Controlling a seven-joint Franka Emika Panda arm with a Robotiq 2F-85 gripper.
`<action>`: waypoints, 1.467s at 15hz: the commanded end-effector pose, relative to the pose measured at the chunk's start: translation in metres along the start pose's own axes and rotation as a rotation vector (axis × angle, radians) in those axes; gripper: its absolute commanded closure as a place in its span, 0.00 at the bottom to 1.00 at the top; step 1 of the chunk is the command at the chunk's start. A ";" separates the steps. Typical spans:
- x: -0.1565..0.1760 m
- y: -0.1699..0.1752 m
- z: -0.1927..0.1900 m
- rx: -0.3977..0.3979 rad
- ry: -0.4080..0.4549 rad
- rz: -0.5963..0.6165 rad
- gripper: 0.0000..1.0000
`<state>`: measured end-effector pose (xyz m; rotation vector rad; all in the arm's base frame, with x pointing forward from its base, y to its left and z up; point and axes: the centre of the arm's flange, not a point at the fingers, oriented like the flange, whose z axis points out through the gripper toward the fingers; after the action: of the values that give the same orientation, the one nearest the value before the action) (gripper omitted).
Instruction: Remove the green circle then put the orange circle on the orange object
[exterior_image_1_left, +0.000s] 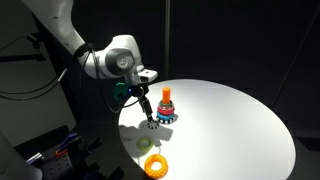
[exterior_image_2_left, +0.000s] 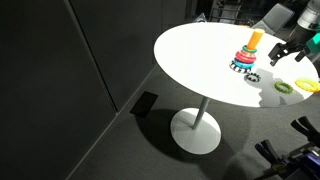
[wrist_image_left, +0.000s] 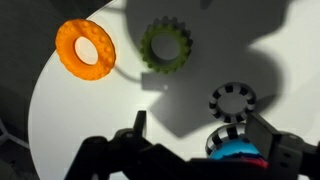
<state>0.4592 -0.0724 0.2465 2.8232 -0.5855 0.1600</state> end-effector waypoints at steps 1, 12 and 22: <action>0.003 0.018 -0.005 -0.011 -0.032 -0.002 0.00; 0.018 0.055 0.024 0.092 -0.154 -0.047 0.00; 0.008 0.062 0.050 0.062 -0.196 -0.035 0.00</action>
<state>0.4445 -0.1439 0.2130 2.9281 -0.5809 -0.1092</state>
